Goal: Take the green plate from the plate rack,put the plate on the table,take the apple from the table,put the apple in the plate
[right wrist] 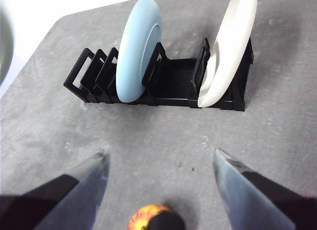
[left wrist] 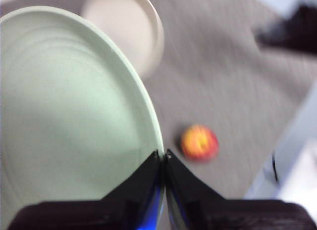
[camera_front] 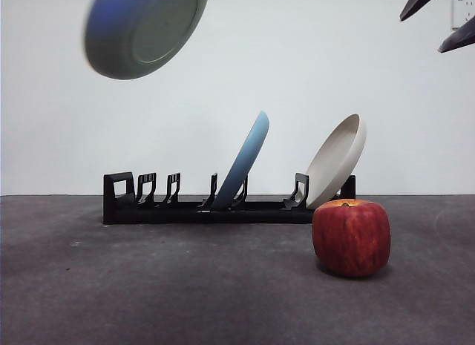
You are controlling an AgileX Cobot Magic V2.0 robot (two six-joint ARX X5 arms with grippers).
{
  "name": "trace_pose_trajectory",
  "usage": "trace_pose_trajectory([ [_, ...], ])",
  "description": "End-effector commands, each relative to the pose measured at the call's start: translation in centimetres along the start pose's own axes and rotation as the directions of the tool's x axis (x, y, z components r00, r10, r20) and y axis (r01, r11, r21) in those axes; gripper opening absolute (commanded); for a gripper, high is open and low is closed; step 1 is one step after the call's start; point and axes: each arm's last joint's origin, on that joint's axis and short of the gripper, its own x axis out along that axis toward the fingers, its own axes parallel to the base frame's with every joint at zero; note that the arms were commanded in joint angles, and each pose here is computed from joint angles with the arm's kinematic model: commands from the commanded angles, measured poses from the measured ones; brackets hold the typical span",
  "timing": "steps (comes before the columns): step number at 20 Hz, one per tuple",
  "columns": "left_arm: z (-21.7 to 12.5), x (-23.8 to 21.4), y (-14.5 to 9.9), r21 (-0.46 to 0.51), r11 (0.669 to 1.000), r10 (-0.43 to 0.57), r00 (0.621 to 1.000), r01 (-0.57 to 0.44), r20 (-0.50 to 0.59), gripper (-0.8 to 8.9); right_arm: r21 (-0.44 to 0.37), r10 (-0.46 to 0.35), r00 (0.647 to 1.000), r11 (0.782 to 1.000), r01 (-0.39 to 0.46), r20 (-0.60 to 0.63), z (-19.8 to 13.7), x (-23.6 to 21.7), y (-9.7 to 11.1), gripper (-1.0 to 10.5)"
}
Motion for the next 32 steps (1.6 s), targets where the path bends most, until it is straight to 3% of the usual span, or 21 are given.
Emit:
trace_pose_trajectory([
  [1, -1.1, 0.9, -2.4, 0.121, 0.992, 0.045, 0.985, -0.025, -0.164, -0.08, -0.012, 0.000, 1.000, 1.000, 0.000, 0.010, 0.2, 0.0, 0.1, 3.4],
  [5, -2.6, 3.7, -6.9, 0.229, 0.971, -0.003, 0.966, 0.065, -0.260, -0.08, -0.012, 0.000, 1.000, 1.000, 0.000, 0.010, 0.2, 0.0, 0.1, 3.4],
  [10, -6.6, 10.3, -9.6, 0.267, 0.964, 0.061, 0.962, 0.013, -0.266, -0.09, -0.012, 0.000, 1.000, 1.000, 0.000, 0.010, 0.2, 0.0, 0.1, 3.4],
  [16, -11.7, 17.2, -8.6, 0.287, 0.950, 0.199, 0.945, -0.121, -0.260, -0.09, -0.012, 0.000, 1.000, 1.000, 0.000, 0.010, 0.2, 0.0, 0.1, 3.4],
  [24, -15.4, 23.8, -7.9, 0.311, 0.946, 0.227, 0.873, -0.092, -0.432, -0.08, -0.012, 0.000, 1.000, 1.000, 0.000, 0.011, 0.2, 0.0, 0.1, 3.4],
  [26, -15.8, 24.3, -7.8, 0.310, 0.947, 0.229, 0.861, -0.088, -0.454, 0.16, -0.012, 0.001, 1.000, 1.000, 0.000, 0.010, 0.2, 0.0, 0.1, 3.4],
  [29, -15.7, 24.2, -7.8, 0.301, 0.949, 0.229, 0.861, -0.093, -0.454, 3.17, -0.014, 0.005, 1.000, 1.000, -0.004, 0.009, 0.2, 0.0, 0.1, 3.5],
  [31, -15.2, 23.7, -7.5, 0.250, 0.960, 0.227, 0.871, -0.125, -0.437, 3.55, -0.023, 0.020, 1.000, 1.000, -0.020, 0.001, 0.1, 0.2, 0.5, 3.6],
  [32, -14.7, 23.0, -7.4, 0.229, 0.964, 0.220, 0.885, -0.133, -0.411, 3.55, -0.029, 0.030, 1.000, 0.999, -0.031, -0.006, 0.1, 0.4, 0.8, 4.3],
])
